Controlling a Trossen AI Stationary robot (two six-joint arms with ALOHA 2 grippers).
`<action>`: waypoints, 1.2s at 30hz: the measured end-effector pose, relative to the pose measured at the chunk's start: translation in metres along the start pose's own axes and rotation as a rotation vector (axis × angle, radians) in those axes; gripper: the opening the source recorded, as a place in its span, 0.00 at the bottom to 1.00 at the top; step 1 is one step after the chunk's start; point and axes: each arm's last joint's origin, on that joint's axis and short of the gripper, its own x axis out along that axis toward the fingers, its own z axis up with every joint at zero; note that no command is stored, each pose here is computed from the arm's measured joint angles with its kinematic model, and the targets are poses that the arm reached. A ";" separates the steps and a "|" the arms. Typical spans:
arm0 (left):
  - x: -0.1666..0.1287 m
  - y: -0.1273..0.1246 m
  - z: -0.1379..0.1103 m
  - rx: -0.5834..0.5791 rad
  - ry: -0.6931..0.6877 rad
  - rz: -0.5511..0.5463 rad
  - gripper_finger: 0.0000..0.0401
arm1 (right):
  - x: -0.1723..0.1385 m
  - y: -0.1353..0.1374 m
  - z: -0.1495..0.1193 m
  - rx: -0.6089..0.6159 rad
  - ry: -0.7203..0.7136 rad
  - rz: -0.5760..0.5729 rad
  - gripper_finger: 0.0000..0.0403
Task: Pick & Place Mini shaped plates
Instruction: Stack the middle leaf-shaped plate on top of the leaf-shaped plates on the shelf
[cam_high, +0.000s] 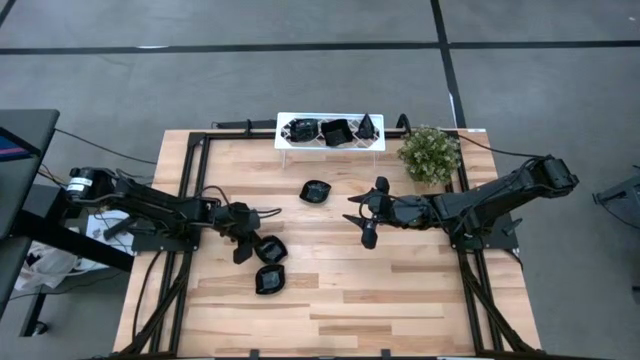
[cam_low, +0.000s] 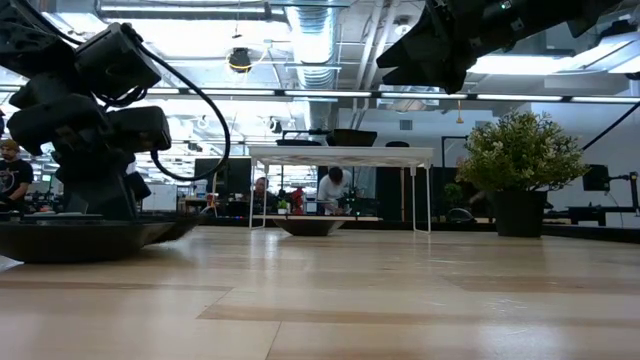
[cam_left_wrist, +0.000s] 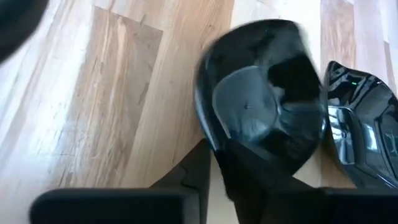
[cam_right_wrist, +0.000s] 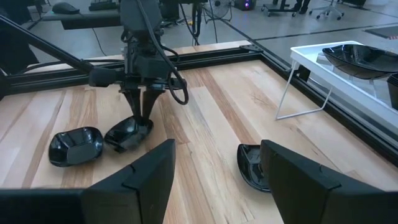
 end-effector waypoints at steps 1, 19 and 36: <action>0.000 0.000 0.000 0.001 -0.001 0.000 0.11 | 0.000 0.000 0.000 0.000 0.000 0.000 0.57; -0.002 -0.001 0.003 0.033 -0.038 0.011 0.03 | 0.000 0.000 0.000 0.000 0.000 0.000 0.57; -0.052 -0.004 0.026 0.067 -0.450 0.122 0.03 | 0.000 0.000 0.000 -0.001 0.002 0.000 0.57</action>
